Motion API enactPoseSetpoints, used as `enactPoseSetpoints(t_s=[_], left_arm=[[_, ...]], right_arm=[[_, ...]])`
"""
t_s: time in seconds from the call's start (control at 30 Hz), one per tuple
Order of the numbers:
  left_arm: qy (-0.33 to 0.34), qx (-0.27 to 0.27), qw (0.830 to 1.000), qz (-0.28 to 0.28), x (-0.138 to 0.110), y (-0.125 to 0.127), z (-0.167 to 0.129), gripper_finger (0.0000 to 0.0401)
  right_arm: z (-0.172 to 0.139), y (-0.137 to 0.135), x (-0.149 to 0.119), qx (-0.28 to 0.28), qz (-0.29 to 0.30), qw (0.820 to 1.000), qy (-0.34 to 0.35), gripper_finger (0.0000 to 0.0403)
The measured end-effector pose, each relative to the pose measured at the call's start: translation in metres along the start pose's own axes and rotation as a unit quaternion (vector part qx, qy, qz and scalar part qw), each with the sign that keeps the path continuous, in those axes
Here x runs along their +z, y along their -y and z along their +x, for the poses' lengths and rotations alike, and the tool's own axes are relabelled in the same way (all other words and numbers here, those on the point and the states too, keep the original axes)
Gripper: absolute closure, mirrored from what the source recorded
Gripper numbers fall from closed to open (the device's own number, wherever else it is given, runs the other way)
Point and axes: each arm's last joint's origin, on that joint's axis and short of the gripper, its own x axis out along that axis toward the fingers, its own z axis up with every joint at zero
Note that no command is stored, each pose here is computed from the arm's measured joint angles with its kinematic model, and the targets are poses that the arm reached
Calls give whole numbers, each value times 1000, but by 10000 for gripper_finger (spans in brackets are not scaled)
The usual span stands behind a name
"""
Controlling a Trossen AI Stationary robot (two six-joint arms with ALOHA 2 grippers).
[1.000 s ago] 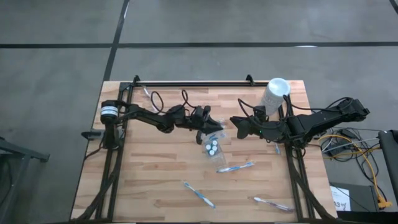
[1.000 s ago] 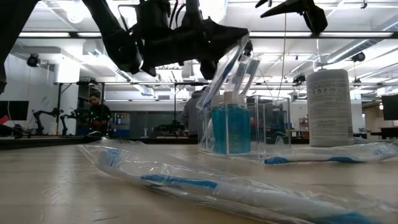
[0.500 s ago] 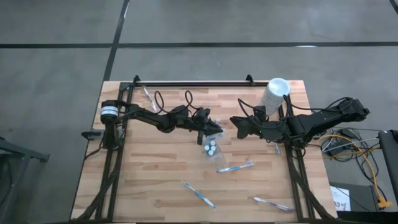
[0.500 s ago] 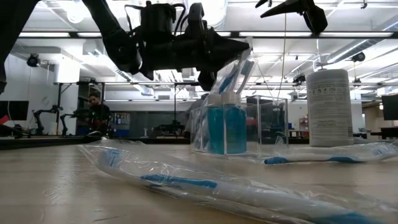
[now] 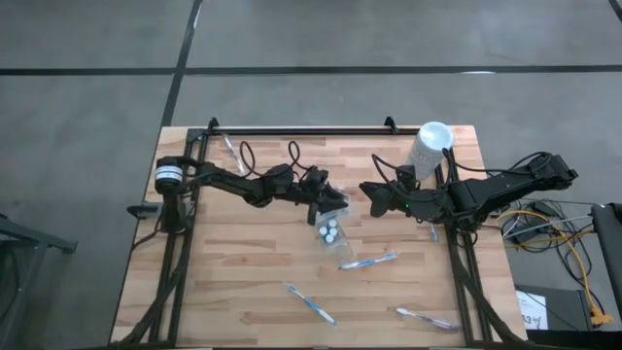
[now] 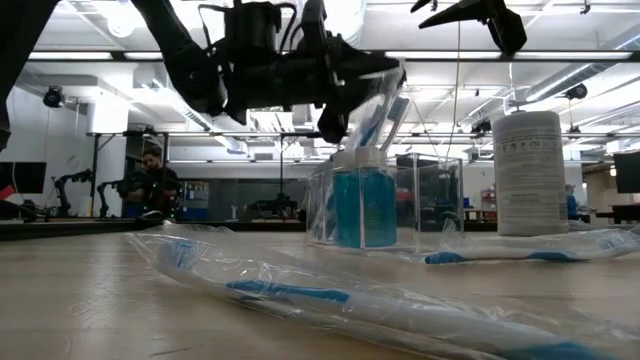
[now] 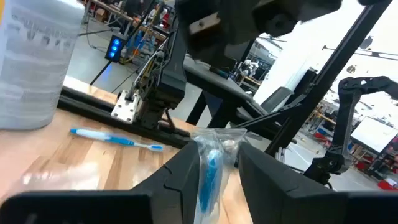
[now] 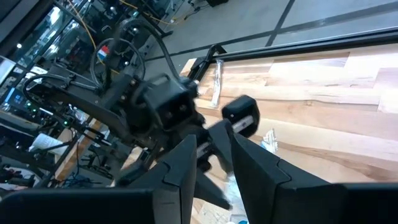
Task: Pick & Place toothbrushing station
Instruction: Put the blue toothbrush into the left section of the transparent organizer
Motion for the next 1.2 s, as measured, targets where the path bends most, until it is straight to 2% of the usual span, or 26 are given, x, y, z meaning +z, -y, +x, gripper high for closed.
enactPoseSetpoints(t_s=[0.13, 0.33, 0.5, 0.87, 1.2], left_arm=[[12, -12, 1000, 25, 10, 7, -2, 288], [-6, -1, 1000, 25, 18, 12, -6, 288], [-54, 24, 998, 26, 11, 8, -9, 288], [-107, 50, 993, -7, 0, 4, -11, 288], [-108, 51, 992, -27, 2, 6, -13, 288]], right_arm=[[0, 0, 0, 0, 0, 1000, 0, 305], [0, 0, 0, 0, 0, 1000, 0, 305], [0, 0, 0, 0, -1, 1000, 0, 305], [0, 0, 0, 0, 0, 1000, 0, 305], [0, 0, 0, 0, -1, 1000, 0, 305]])
